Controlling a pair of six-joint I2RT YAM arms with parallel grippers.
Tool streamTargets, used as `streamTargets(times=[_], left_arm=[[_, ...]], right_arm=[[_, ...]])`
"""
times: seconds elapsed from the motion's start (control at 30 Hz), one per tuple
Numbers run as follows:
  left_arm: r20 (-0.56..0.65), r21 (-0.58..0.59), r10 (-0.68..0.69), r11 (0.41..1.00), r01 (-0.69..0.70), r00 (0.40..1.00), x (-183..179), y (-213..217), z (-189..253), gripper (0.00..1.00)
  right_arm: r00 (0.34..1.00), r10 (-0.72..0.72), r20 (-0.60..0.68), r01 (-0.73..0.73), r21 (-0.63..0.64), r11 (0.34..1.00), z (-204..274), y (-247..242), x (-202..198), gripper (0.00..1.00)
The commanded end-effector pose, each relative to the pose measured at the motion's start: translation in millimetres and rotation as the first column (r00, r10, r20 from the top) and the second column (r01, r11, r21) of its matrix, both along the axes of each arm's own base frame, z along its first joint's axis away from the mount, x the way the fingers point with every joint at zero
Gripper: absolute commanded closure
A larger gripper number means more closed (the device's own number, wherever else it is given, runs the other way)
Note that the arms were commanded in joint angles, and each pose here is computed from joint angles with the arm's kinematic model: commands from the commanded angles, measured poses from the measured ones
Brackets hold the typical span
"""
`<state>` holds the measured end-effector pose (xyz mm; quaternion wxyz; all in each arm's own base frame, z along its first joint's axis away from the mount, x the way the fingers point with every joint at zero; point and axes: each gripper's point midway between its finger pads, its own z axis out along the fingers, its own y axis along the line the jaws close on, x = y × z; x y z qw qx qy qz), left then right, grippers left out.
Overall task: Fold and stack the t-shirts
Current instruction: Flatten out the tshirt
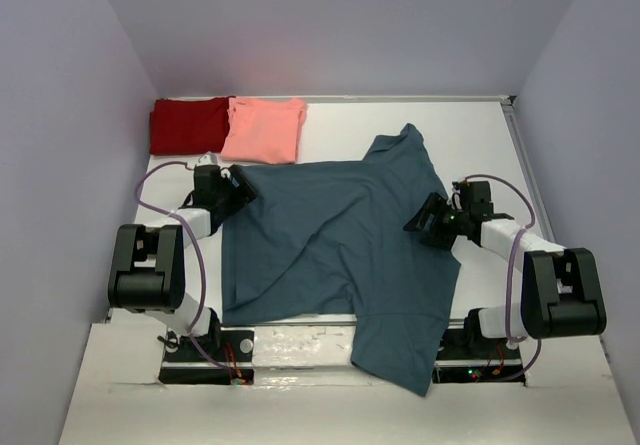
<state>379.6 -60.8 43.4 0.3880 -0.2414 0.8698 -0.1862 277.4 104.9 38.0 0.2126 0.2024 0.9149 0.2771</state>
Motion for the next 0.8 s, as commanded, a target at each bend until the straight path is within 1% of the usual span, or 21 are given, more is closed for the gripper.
streamTargets(times=[0.0,0.13,0.37,0.5,0.7,0.77], left_arm=[[0.089,0.016,0.013,1.0,-0.014,0.996,12,7,27,0.13],[0.089,0.016,0.019,1.0,-0.021,0.996,12,9,27,0.13],[0.086,0.017,0.021,1.0,-0.023,0.996,11,10,26,0.14],[0.081,0.017,0.021,1.0,-0.023,0.996,11,10,24,0.13],[0.071,0.016,0.018,1.0,-0.02,0.997,8,10,20,0.14],[0.048,0.025,0.031,0.999,-0.032,0.998,7,13,15,0.14]], right_arm=[[1.0,-0.018,0.008,0.018,-0.004,1.0,-9,0,3,0.24],[0.999,-0.033,0.009,0.033,-0.022,0.999,-8,-4,3,0.24],[0.996,-0.066,0.053,0.073,-0.138,0.988,11,-25,4,0.24],[0.996,-0.075,0.038,0.08,-0.185,0.979,13,-32,2,0.23],[0.997,-0.074,-0.011,0.07,-0.196,0.978,4,-33,5,0.24],[0.997,-0.073,-0.017,0.069,-0.198,0.978,2,-33,5,0.24]])
